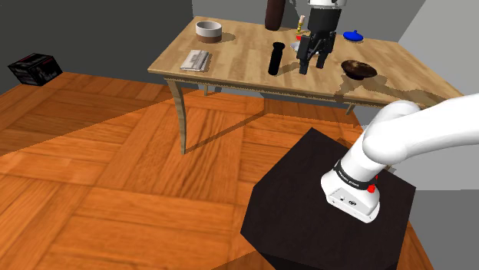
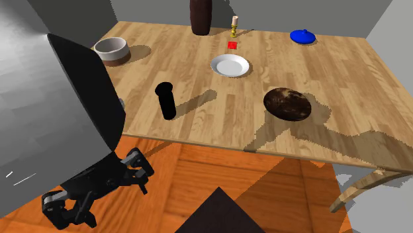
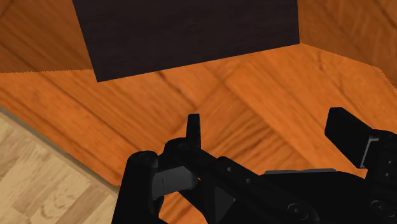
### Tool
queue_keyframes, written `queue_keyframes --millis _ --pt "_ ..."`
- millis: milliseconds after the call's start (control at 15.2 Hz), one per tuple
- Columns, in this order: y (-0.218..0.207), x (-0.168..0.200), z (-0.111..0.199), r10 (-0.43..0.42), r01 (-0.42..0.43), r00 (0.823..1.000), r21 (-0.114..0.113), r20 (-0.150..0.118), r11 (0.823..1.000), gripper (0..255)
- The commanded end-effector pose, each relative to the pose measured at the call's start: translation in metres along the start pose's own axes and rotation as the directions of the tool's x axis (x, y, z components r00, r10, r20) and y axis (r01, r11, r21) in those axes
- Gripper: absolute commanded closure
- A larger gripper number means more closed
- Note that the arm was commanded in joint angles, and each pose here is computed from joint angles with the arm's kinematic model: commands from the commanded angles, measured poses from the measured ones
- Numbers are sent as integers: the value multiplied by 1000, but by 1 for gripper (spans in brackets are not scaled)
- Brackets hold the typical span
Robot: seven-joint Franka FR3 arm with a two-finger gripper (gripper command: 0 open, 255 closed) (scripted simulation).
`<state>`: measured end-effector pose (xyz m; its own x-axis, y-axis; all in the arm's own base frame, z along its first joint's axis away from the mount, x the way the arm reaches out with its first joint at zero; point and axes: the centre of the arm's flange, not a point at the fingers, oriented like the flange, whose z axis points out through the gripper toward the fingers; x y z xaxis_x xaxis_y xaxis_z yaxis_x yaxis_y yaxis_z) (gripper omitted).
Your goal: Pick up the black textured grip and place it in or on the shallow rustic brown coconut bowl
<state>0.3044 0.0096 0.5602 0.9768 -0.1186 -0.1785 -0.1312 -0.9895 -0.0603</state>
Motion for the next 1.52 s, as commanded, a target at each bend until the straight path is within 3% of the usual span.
queue_keyframes --millis 0,726,1452 --pt "0 0 0 0 0 1000 0 0 1000 0" --pt "79 111 7 150 -147 985 46 -81 988 0" --pt "175 209 8 299 -286 942 102 -153 953 0"
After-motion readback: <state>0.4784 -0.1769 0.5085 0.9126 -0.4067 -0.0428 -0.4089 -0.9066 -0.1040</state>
